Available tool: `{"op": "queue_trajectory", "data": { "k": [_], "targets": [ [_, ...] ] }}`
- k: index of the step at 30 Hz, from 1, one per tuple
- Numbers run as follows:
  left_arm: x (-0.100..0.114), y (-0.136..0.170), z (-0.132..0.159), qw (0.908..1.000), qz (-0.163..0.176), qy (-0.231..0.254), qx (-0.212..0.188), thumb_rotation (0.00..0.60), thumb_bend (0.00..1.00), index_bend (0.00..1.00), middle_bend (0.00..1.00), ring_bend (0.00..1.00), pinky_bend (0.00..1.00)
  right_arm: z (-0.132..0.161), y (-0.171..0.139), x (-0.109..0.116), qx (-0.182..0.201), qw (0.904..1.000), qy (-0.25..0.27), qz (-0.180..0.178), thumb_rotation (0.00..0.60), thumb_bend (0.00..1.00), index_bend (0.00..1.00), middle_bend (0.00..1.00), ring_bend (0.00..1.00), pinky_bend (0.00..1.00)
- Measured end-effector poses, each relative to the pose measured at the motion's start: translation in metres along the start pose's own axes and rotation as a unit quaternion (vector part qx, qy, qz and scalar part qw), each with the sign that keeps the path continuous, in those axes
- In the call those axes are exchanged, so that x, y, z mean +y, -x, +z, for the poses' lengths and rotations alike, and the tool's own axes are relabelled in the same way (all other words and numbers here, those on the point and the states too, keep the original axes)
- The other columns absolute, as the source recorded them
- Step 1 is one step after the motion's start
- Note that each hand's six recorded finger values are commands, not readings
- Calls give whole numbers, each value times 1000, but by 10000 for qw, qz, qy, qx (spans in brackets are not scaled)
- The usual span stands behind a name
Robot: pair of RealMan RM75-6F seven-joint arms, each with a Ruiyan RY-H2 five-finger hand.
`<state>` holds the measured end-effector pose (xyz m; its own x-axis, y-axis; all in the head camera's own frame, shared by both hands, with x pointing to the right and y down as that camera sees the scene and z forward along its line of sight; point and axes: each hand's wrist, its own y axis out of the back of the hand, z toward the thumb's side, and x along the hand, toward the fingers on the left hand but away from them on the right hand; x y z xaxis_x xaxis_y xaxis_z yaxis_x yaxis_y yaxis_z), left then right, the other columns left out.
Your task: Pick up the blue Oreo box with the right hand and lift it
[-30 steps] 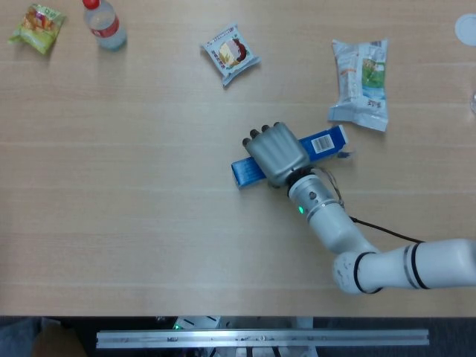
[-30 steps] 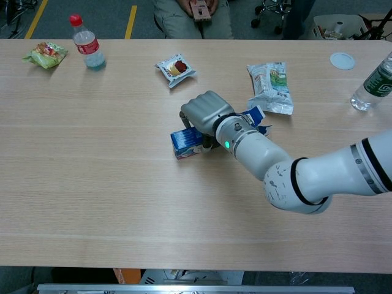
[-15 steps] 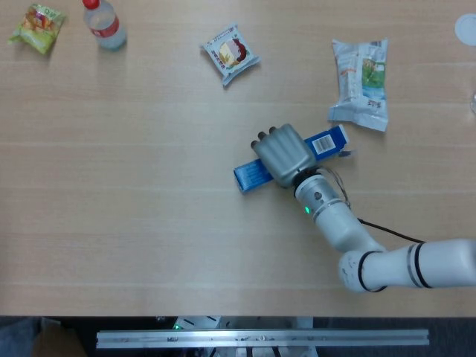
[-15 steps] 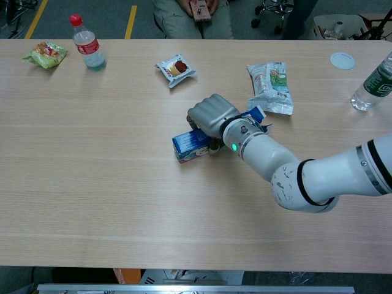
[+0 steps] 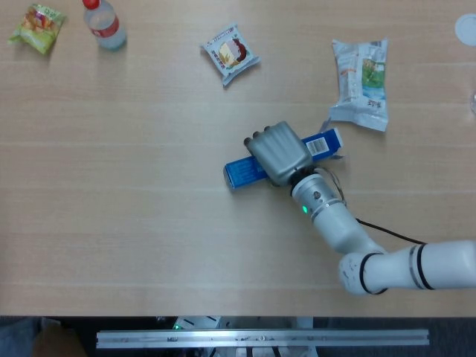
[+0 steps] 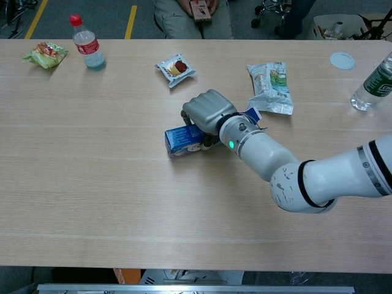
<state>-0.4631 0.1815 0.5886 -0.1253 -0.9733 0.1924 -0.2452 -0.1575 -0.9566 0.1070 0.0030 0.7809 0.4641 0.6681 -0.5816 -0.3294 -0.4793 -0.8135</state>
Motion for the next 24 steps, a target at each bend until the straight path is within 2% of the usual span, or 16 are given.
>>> {"op": "queue_trajectory", "data": {
  "k": [5, 8, 14, 18, 24],
  "targets": [
    [0, -1, 0, 10000, 8, -3, -2, 600, 263, 124, 123, 98, 74, -2, -8, 16, 114, 9977, 646, -167, 600, 282, 587, 497, 502, 531],
    [0, -1, 1, 10000, -1, -10, -16, 600, 263, 124, 124, 98, 74, -6, -16, 27, 206, 9929, 1136, -275, 600, 282, 587, 497, 502, 531],
    [-1, -2, 4, 10000, -11, -14, -59, 600, 263, 124, 123, 98, 74, -18, -33, 46, 400, 9779, 1986, -515, 600, 270, 587, 497, 502, 531],
    [0, -2, 7, 10000, -10, -18, -93, 600, 263, 124, 123, 98, 74, -27, -42, 53, 492, 9645, 2513, -640, 600, 266, 587, 497, 502, 531],
    [1, -3, 9, 9999, -10, -32, -117, 600, 263, 124, 124, 98, 74, -37, -50, 54, 574, 9498, 2980, -760, 600, 261, 587, 497, 502, 531]
  ]
}}
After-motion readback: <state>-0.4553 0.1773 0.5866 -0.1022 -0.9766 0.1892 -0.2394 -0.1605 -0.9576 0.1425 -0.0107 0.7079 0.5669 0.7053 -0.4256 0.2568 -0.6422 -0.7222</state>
